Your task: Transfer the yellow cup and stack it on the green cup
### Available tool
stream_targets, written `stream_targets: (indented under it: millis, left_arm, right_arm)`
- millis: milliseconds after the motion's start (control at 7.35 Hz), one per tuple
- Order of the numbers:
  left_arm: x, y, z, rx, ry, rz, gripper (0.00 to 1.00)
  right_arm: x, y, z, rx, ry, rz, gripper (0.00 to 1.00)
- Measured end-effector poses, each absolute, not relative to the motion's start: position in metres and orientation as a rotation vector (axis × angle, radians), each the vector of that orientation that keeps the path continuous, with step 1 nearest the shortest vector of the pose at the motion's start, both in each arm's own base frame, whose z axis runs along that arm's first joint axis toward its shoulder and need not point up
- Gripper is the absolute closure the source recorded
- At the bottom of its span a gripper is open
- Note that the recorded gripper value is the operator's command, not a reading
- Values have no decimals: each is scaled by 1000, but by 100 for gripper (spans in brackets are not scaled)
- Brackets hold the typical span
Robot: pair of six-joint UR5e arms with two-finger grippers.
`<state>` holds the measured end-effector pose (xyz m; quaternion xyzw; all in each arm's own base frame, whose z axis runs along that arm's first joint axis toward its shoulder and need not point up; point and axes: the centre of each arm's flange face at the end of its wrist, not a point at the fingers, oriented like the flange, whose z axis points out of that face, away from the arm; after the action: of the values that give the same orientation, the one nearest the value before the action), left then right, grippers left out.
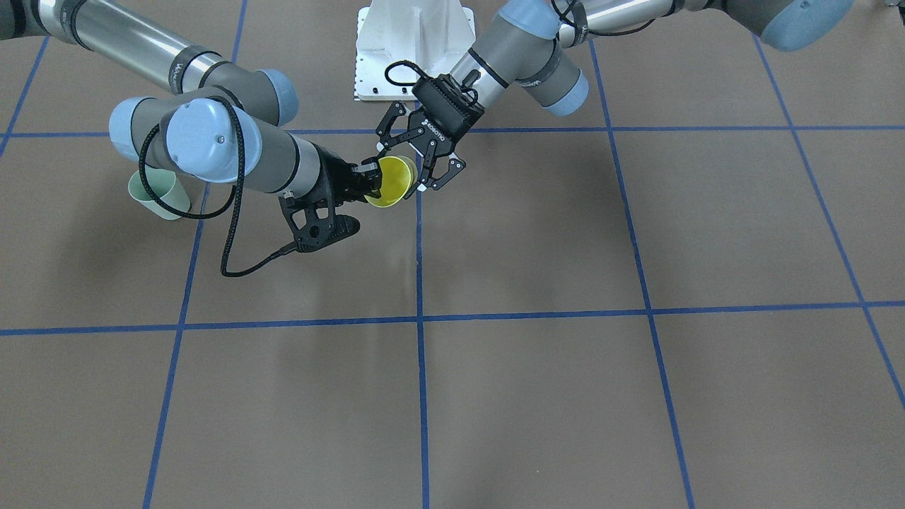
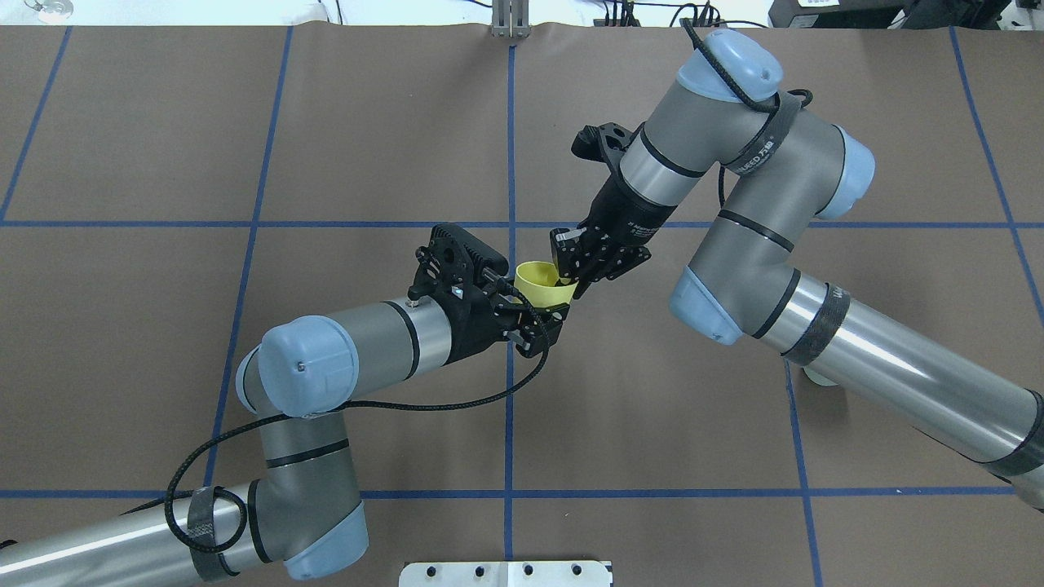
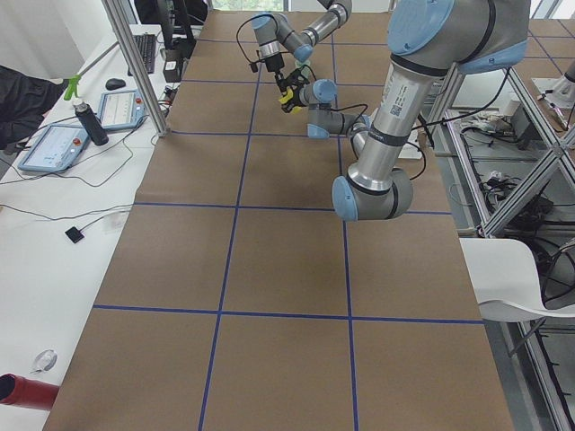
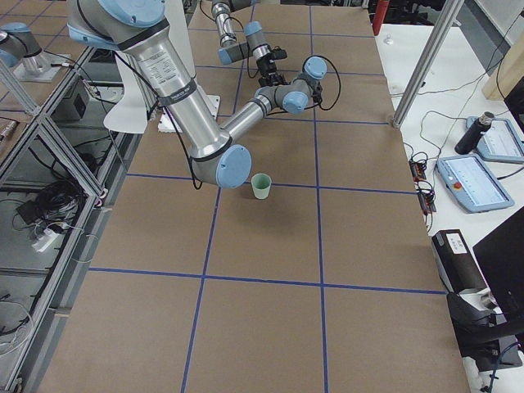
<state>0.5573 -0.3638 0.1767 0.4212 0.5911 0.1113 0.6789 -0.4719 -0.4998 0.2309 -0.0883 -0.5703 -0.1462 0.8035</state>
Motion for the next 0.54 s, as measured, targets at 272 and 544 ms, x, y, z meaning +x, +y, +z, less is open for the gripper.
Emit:
stream_targets:
  millis: [272,544]
  left_arm:
    - [563,-366,171,947,1330,249,100]
    - [566,-367,168,948,1331,249,100]
  right_arm:
    - [-472,-500,230,-187,-1222,-314,81]
    - [-472,-499,231,-188,-1222,-315,87]
